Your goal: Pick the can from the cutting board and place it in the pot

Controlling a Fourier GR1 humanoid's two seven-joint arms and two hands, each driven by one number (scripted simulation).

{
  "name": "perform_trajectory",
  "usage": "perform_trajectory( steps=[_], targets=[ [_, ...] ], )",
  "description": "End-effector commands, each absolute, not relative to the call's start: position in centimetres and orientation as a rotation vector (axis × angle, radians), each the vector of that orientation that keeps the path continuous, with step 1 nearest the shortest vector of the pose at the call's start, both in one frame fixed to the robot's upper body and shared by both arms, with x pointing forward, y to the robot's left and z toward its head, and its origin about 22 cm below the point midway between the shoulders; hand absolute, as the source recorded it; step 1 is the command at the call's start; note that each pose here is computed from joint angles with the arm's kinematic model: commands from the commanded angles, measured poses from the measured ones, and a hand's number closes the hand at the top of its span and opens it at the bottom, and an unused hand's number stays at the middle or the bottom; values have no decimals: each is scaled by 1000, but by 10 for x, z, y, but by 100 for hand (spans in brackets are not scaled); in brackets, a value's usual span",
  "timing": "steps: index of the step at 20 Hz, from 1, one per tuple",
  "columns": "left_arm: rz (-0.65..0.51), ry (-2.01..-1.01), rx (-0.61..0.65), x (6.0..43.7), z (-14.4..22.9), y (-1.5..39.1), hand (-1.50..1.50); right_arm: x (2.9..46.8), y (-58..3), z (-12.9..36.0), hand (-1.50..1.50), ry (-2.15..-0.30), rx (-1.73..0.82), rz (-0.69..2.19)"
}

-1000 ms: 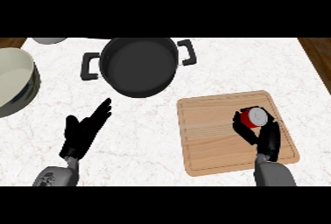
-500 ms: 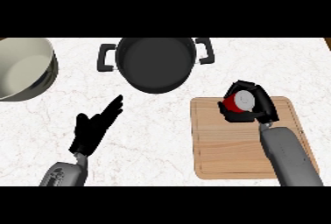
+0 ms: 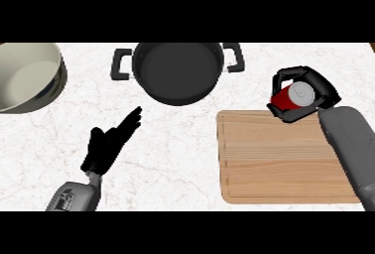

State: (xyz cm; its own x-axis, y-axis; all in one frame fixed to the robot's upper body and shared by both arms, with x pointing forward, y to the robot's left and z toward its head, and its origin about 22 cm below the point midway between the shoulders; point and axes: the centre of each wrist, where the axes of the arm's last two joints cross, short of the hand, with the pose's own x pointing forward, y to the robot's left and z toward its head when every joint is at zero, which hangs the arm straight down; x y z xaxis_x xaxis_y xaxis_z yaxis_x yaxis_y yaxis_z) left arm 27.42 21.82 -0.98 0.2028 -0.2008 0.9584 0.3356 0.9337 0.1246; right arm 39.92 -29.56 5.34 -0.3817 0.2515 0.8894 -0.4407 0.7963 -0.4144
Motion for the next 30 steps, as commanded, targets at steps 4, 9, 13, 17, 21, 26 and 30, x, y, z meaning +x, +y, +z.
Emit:
perform_trajectory(
  steps=[4, 9, 13, 17, 21, 26, 30],
  targets=[
    [-365, -1290, -110, 274, -18, 222, 0, 435, -289, 97, 150, -1971, 87, 906],
    [-341, -1308, -108, 275, -19, 233, 0, 458, -272, 139, 150, -1991, 15, 985],
    [-340, -1301, -86, 275, -27, 237, 0, 471, -229, 151, 150, -1974, -29, 1038],
    [-325, -1290, -80, 280, -8, 223, 0, 479, -168, 185, 150, -1973, -48, 1127],
    [-318, -1292, -90, 272, -29, 230, 0, 476, -135, 175, 150, -1937, -99, 1224],
    [-337, -1292, -82, 274, -14, 224, 0, 474, -99, 180, 150, -1872, -170, 1345],
    [-337, -1321, -81, 281, -9, 224, 0, 470, -72, 190, 150, -1859, -221, 1448]
  ],
)
